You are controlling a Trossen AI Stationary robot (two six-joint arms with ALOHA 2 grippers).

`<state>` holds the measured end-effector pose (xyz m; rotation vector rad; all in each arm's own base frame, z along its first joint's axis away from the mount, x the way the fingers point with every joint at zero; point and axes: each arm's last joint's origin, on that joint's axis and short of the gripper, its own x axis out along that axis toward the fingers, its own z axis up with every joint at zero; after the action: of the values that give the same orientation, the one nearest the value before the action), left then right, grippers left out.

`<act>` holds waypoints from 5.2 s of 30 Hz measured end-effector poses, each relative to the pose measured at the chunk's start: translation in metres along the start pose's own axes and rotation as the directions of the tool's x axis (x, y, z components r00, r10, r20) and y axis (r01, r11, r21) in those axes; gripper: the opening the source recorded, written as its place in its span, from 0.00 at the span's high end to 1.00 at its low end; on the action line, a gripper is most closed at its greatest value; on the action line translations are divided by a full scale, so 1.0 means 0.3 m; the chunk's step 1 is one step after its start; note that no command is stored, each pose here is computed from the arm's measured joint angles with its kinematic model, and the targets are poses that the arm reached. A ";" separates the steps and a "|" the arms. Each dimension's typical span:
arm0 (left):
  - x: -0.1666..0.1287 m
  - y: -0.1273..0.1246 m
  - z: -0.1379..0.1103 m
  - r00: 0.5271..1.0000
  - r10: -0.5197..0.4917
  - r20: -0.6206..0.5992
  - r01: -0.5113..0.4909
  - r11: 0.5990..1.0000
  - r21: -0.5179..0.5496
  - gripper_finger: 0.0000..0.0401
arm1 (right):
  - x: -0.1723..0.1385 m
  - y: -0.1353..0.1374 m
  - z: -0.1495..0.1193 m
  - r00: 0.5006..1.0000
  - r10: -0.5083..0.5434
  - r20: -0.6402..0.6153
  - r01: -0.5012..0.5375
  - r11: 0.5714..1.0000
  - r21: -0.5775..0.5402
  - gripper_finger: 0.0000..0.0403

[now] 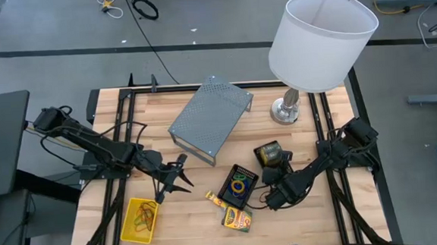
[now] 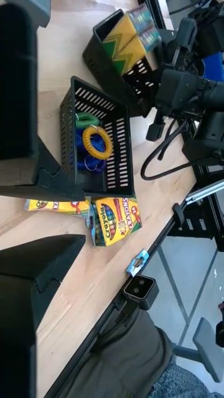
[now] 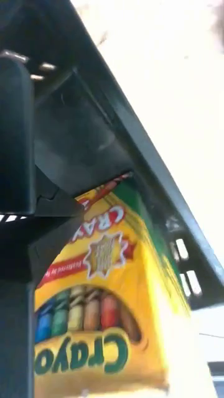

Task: Pick & Place Office Desk Supplies
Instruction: Put the box of crayons into right black bin

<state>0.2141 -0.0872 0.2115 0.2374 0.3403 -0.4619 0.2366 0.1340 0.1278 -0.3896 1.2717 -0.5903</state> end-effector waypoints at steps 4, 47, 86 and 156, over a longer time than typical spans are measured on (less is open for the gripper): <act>0.000 0.000 0.000 1.000 0.000 0.000 0.000 1.000 0.000 0.74 | 0.001 -0.001 0.001 1.000 -0.002 0.001 0.002 1.000 0.003 1.00; 0.000 0.000 0.000 1.000 0.000 0.000 0.000 1.000 -0.005 0.74 | -0.295 -0.018 0.232 0.945 0.322 0.062 -0.322 0.947 -0.009 0.95; 0.000 0.001 0.007 1.000 0.005 0.021 -0.005 1.000 0.015 0.74 | -0.327 0.335 0.188 0.807 0.524 0.272 -0.282 0.747 -0.602 0.57; 0.000 0.002 0.007 1.000 0.005 0.022 -0.006 1.000 0.023 0.74 | -0.333 0.283 0.259 0.833 0.549 -0.070 -0.540 0.779 -0.319 0.56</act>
<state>0.2149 -0.0873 0.2135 0.2559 0.3133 -0.4631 0.3102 0.2583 0.1760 -0.2769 1.3798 0.1298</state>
